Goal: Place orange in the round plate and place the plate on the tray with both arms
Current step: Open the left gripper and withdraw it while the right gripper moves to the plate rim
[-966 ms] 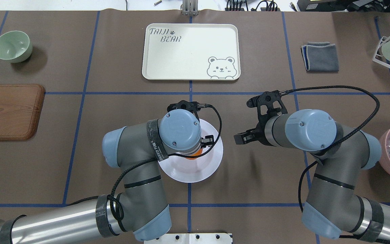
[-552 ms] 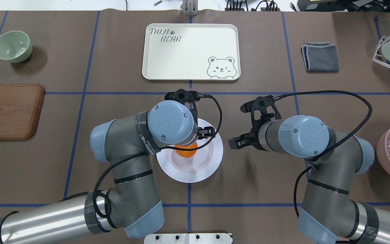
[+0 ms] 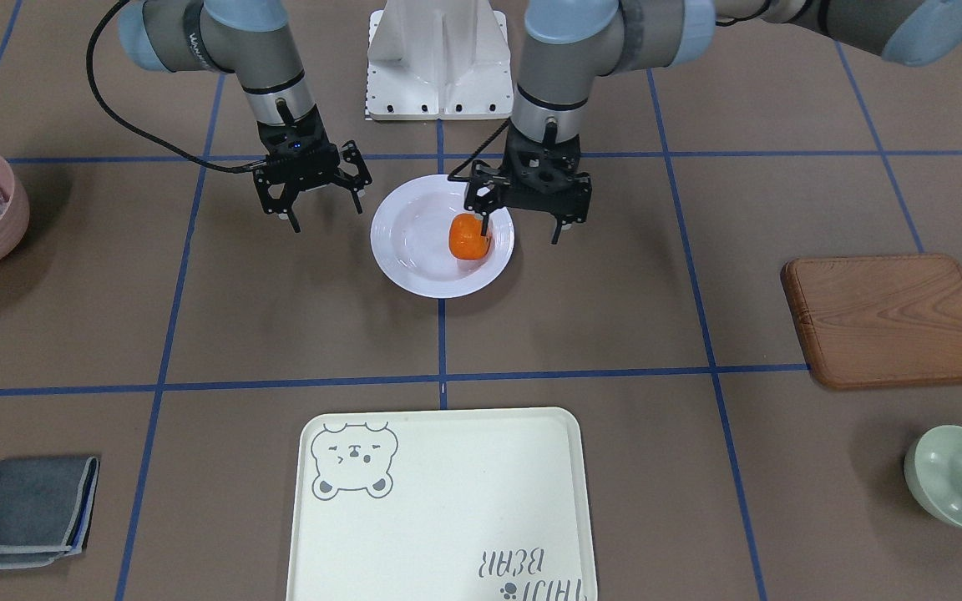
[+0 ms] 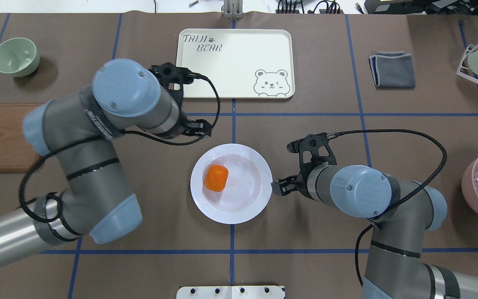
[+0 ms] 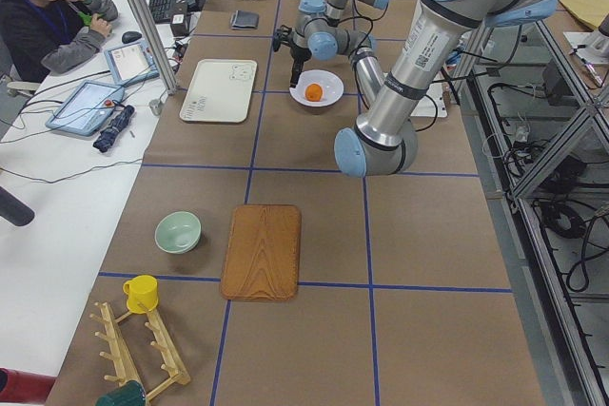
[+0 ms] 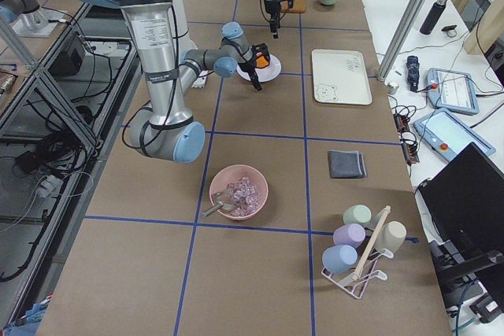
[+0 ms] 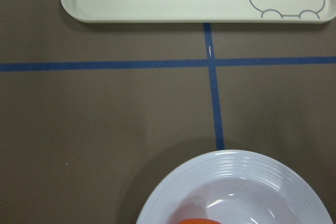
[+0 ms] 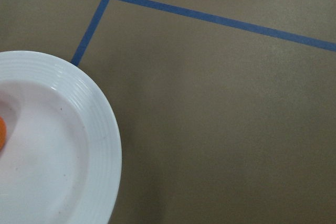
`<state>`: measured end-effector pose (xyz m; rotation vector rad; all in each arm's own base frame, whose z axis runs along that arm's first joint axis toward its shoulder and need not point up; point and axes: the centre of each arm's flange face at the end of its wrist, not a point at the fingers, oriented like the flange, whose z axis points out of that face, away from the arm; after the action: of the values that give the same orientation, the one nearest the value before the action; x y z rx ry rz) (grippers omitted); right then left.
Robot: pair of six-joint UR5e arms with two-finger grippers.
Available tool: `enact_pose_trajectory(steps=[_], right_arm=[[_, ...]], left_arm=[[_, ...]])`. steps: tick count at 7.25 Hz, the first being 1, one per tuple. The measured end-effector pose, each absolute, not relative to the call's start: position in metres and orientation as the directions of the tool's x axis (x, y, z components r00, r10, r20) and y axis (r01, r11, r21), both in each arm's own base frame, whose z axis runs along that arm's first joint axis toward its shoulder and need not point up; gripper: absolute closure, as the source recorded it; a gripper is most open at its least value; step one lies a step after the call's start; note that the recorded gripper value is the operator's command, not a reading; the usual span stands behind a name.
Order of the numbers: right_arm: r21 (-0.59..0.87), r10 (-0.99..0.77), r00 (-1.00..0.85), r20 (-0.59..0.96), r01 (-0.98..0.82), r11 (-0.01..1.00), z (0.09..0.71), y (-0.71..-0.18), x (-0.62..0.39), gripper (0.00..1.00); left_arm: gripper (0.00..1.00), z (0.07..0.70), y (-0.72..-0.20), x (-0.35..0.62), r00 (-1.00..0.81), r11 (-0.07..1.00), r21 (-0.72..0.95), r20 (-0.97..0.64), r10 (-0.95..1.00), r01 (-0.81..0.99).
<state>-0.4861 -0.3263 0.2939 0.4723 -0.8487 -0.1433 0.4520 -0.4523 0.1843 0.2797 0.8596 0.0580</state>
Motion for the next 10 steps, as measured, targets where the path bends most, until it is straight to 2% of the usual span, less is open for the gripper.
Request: enact_pose_trajectory(steps=[2,3,4,7,8,10], right_arm=[[0.484,-0.321,0.656,0.683,-0.078,0.872,0.292,-0.311,-0.495,0.03],[0.49,-0.32,0.658,0.682,-0.086,0.868,0.291,-0.304,-0.5,0.14],[0.483,-0.308,0.656,0.689,-0.1,0.87,0.29,-0.296,-0.507,0.22],[0.374,-0.196,0.564,0.802,-0.218,0.902,0.283,-0.274,-0.523,0.18],[0.295,-0.12,0.503,0.856,-0.286,0.912,0.283,-0.271,-0.525,0.18],[0.126,0.038,0.371,0.928,-0.406,0.905,0.277,-0.274,-0.522,0.16]], left_arm=[[0.01,0.243,-0.494,0.371,0.69,0.931,0.361,-0.658,0.301,-0.061],[0.01,0.275,-0.515,0.33,0.711,0.905,0.407,-0.6,0.367,-0.124],[0.01,0.309,-0.54,0.286,0.727,0.881,0.436,-0.542,0.421,-0.186],[0.02,0.426,-0.617,0.117,0.724,0.829,0.447,-0.44,0.532,-0.337],[0.02,0.47,-0.633,0.047,0.712,0.838,0.43,-0.467,0.525,-0.336],[0.01,0.545,-0.636,-0.084,0.716,0.899,0.377,-0.562,0.414,-0.224]])
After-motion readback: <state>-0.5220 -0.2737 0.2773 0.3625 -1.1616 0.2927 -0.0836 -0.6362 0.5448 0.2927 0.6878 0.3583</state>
